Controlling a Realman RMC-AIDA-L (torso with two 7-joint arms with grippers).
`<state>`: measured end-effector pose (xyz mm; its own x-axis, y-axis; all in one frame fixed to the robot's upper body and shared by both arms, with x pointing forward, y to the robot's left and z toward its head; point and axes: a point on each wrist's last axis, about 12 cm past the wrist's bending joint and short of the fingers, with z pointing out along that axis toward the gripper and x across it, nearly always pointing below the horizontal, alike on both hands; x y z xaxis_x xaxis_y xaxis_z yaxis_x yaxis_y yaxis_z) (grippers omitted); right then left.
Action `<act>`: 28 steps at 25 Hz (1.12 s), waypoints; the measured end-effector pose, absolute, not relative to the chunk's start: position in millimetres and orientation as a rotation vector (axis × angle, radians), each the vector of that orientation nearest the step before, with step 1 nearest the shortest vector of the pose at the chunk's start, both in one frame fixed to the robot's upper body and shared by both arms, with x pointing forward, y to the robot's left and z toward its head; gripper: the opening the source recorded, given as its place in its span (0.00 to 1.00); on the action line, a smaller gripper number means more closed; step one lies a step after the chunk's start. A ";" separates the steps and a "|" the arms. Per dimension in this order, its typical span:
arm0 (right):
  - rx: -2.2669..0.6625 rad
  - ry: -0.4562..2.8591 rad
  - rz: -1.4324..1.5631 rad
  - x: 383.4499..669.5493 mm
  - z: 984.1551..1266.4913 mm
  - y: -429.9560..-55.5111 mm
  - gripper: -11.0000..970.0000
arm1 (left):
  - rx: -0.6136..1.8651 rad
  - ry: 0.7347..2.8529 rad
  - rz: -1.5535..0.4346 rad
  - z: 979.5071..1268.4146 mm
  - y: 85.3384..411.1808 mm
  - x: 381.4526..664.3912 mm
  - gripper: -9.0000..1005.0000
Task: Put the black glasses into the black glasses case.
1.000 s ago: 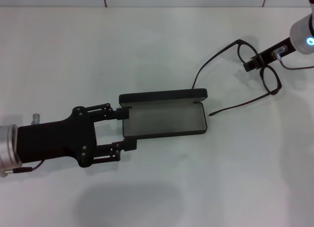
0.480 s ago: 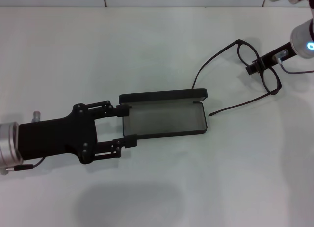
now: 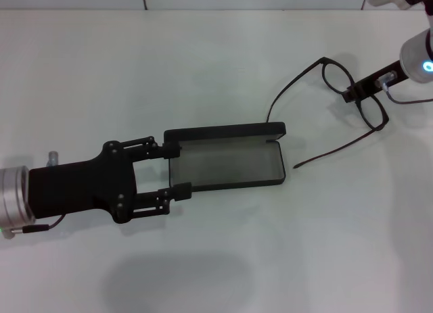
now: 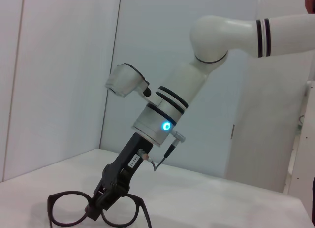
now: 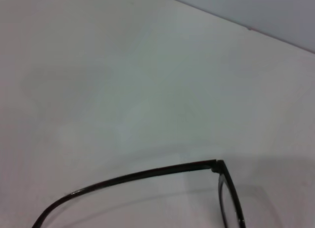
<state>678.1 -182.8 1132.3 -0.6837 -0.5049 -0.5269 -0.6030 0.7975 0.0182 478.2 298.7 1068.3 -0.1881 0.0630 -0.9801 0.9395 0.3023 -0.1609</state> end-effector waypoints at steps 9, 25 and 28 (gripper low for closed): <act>-0.807 2.443 0.271 676.8 1135.2 -190.3 0.13 | 0.953 1.535 -1.061 1067.8 299.3 477.3 0.69; -0.588 2.232 0.560 643.6 1181.6 -285.7 0.13 | 0.772 1.488 -1.057 1078.2 301.5 486.3 0.57; -0.607 2.138 0.741 626.9 1191.2 -306.4 0.13 | 0.748 1.441 -1.078 1083.6 295.9 489.6 0.45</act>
